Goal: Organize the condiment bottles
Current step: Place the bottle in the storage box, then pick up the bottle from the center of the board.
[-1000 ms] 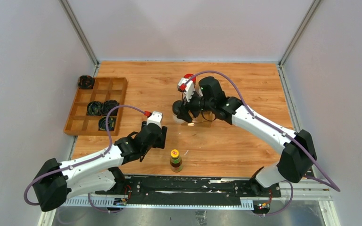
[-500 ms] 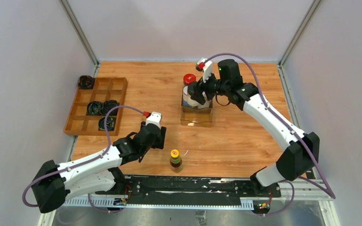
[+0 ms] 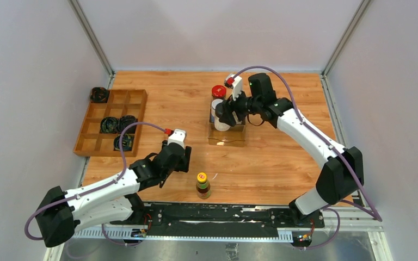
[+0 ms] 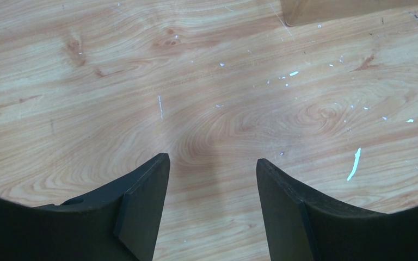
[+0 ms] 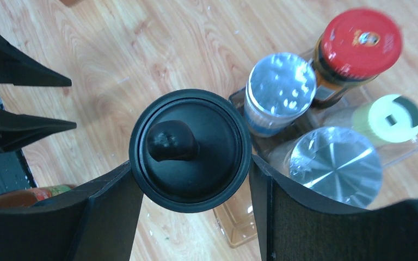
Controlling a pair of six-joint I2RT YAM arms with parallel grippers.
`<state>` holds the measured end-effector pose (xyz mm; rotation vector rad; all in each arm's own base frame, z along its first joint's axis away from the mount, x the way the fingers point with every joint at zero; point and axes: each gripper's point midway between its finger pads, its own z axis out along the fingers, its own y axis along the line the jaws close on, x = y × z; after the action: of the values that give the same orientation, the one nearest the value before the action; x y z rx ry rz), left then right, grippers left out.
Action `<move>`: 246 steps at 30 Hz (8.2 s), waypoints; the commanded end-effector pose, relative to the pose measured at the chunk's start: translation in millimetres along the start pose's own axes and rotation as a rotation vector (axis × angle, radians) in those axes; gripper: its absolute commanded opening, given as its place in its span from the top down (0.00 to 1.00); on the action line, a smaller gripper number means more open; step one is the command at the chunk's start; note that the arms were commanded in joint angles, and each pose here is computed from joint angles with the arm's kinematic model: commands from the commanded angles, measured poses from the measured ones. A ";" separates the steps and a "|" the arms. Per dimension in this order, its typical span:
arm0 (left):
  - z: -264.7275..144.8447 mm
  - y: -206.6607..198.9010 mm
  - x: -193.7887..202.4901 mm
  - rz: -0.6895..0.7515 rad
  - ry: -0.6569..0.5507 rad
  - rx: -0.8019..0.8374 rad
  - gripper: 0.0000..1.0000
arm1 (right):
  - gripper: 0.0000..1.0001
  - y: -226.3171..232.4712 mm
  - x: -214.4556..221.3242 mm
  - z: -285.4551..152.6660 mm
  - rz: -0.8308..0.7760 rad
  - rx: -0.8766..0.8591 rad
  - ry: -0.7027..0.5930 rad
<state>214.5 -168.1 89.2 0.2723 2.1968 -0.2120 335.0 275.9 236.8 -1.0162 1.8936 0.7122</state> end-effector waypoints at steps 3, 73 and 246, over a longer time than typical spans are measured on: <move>4.2 0.0 3.9 -0.008 0.008 -0.005 0.35 | 0.45 6.4 4.4 -0.6 0.002 -0.020 -0.041; 6.6 0.7 10.7 0.020 0.018 0.002 0.35 | 0.45 -5.8 71.1 81.5 -0.026 -0.009 0.029; -61.8 0.3 -14.4 -0.155 -0.036 0.140 0.00 | 0.50 252.1 74.0 -23.8 -0.379 -0.250 0.353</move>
<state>177.1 -156.2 141.1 0.1914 2.1654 -0.4505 90.1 355.4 203.5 -1.6597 1.8655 0.5881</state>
